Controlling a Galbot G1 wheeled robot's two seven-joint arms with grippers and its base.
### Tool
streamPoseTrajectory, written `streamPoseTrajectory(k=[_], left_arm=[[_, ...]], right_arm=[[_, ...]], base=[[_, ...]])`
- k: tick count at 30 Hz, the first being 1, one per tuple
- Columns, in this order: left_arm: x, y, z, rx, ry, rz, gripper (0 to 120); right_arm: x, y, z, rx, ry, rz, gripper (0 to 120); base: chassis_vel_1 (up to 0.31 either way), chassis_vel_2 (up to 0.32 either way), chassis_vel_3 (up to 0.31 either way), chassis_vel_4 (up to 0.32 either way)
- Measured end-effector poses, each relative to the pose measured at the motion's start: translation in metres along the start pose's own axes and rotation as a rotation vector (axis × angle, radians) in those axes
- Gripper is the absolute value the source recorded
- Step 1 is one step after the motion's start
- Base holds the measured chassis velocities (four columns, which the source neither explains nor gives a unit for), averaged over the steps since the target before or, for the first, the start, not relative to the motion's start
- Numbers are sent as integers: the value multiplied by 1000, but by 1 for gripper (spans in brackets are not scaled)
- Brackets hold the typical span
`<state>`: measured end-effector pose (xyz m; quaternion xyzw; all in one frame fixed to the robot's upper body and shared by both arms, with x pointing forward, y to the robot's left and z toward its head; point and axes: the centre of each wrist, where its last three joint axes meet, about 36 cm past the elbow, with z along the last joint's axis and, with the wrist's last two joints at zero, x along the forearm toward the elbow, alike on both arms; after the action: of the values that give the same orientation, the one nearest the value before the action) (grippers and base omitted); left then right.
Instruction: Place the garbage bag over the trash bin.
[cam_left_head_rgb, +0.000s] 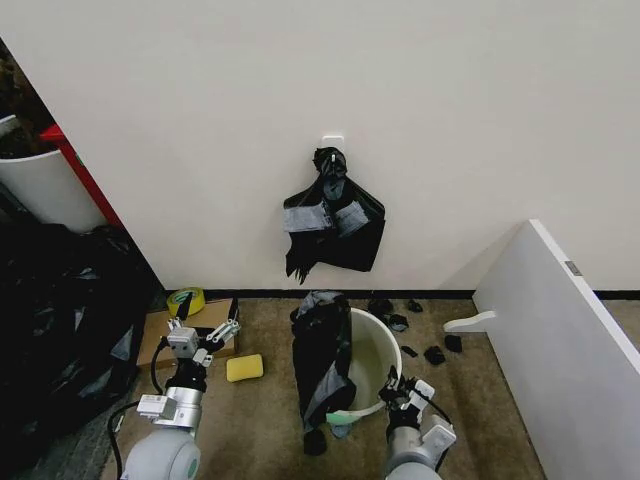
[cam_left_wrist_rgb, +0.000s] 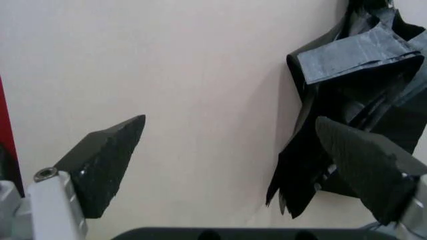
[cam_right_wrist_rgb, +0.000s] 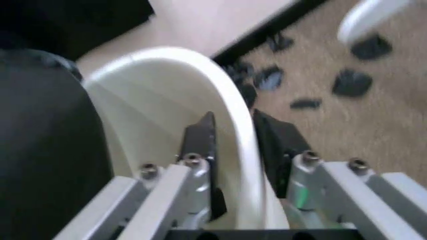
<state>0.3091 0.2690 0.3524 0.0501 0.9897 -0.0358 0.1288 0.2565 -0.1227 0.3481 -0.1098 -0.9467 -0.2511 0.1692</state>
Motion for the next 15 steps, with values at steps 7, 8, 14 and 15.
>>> streamPoseTrajectory(k=[7,8,14,15], left_arm=[[1,0,3,-6,4,2,100],[1,0,3,-7,5,2,100],[0,-1,7,-11,24,10,100],[0,-1,7,-12,28,12,100]], right_arm=[[7,-2,-25,143,-132,-170,49],[7,-2,-29,149,-136,-208,52],[6,3,-58,237,-54,-493,74],[5,4,-63,277,-8,-534,78]], base=[[0,0,0,0],[0,0,0,0],[0,0,0,0],[0,0,0,0]])
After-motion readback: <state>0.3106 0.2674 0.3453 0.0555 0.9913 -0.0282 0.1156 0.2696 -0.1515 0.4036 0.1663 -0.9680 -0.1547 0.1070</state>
